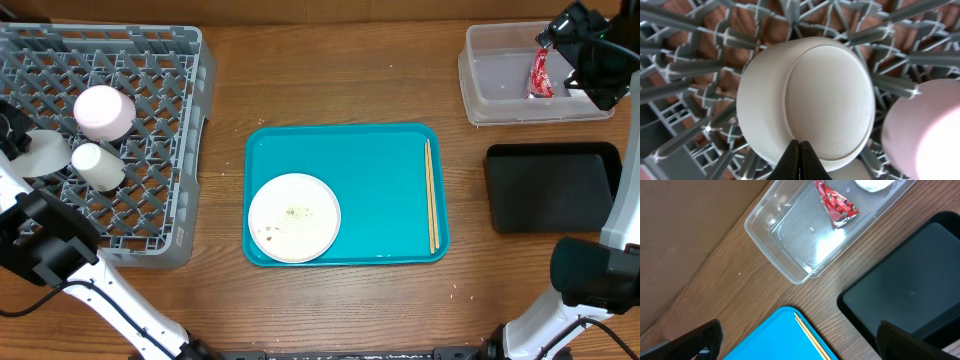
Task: Sort waste into correct bins and load items into the dishwasher
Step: 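Open the left gripper and adjust the bowl in the rack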
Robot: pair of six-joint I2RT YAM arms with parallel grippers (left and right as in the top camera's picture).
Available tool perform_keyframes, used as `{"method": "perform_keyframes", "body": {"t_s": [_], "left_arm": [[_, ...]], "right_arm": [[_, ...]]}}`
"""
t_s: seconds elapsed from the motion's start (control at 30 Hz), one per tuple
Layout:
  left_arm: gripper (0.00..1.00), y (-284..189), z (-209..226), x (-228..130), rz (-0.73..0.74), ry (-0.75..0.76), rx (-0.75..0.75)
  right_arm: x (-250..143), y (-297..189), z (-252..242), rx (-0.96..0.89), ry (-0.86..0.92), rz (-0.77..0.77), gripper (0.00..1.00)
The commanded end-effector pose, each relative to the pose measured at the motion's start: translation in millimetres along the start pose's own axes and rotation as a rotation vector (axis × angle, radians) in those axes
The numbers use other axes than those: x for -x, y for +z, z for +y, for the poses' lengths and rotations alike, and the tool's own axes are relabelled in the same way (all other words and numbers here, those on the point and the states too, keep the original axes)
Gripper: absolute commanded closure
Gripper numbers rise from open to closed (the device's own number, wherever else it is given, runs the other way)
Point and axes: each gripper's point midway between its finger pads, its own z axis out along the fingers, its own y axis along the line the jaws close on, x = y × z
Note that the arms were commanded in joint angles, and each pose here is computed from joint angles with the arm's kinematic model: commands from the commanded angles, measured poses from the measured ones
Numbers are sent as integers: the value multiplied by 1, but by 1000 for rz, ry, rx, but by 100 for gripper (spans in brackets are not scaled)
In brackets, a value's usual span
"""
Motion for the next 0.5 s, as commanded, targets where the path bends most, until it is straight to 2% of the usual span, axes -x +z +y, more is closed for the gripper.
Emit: {"method": "perform_keyframes", "body": {"t_s": [0.0,0.27,0.47], "left_arm": [[96,7,12,-7,29,17,61],[96,-1,34,-19,86,-44,109],[96,-39,45,-12,52,-81,69]], "right_arm": [[2,-3,1,7,6,-10,0],[2,-3,1,7,6,-10,0],[2,-3,1,7,6,-10,0]]}}
